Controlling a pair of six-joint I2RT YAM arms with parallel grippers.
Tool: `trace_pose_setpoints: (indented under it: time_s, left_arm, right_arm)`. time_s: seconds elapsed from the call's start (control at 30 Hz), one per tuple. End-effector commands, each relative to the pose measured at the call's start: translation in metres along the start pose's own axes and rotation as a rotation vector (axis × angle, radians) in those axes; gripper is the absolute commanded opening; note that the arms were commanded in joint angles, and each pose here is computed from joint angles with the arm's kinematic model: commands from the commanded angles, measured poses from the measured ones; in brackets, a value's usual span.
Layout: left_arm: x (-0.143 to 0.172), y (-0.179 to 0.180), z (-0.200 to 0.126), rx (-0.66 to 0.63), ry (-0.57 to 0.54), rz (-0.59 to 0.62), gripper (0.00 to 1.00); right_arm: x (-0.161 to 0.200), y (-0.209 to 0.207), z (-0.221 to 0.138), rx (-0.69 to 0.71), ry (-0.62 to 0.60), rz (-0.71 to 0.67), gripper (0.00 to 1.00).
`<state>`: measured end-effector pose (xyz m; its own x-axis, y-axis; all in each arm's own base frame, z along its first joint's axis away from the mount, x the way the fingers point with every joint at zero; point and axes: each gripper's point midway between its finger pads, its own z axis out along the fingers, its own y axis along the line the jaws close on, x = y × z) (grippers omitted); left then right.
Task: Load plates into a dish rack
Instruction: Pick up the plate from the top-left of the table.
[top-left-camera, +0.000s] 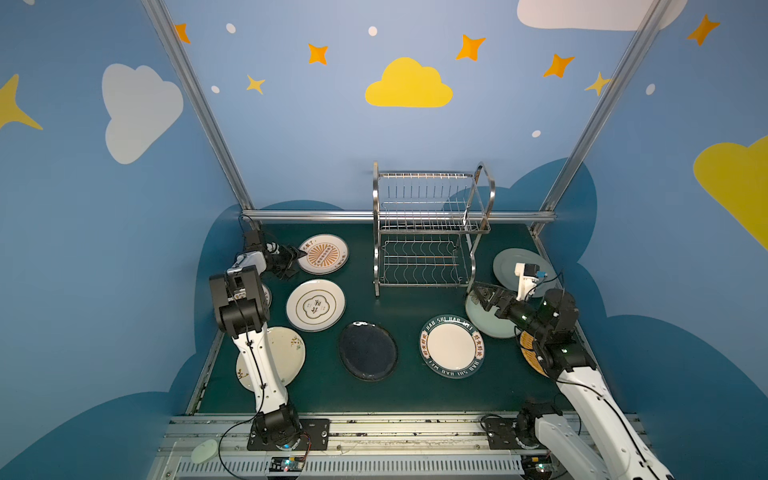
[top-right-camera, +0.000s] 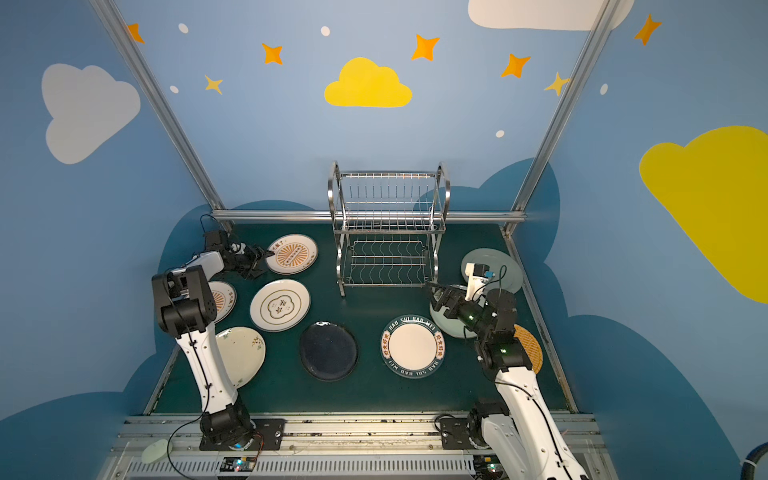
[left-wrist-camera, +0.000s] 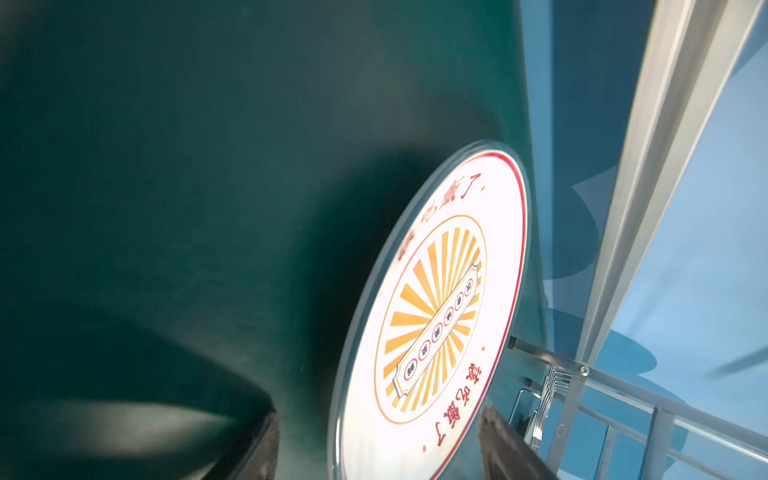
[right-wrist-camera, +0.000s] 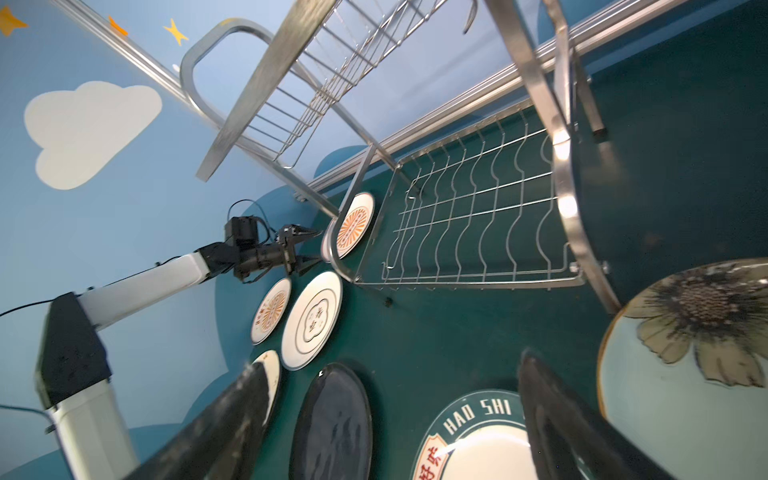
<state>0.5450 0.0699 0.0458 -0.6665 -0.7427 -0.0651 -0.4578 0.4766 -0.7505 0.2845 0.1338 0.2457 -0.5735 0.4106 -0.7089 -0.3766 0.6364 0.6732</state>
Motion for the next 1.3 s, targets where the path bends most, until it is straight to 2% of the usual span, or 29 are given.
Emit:
trace_pose_setpoints:
  time_s: [0.0,0.17,0.5,0.7,0.8,1.13,1.27]
  left_arm:
    - [0.008,0.007,0.008,0.013,0.061,-0.025,0.70]
    - [0.012,0.012,0.015,0.026,0.078,-0.055,0.65]
    - [0.012,0.023,0.027,0.044,0.097,-0.104,0.49]
    - [0.012,0.029,0.033,0.050,0.095,-0.127,0.39]
    - [0.010,0.029,0.034,0.068,0.093,-0.147,0.30]
    - [-0.001,0.010,0.028,0.164,0.059,-0.179,0.06]
    - [-0.009,-0.007,0.015,0.216,0.032,-0.185,0.04]
  right_arm:
    - [0.001,0.025,0.004,-0.113,0.062,0.027,0.91]
    - [0.009,0.027,0.012,-0.133,0.109,0.052,0.91]
    - [0.013,0.031,0.015,-0.146,0.118,0.051,0.91]
    - [0.017,0.033,0.014,-0.151,0.123,0.047,0.91]
    - [0.020,0.033,0.014,-0.150,0.129,0.051,0.92]
    - [0.022,0.036,0.011,-0.151,0.131,0.047,0.91]
    - [0.024,0.035,0.009,-0.146,0.130,0.050,0.91]
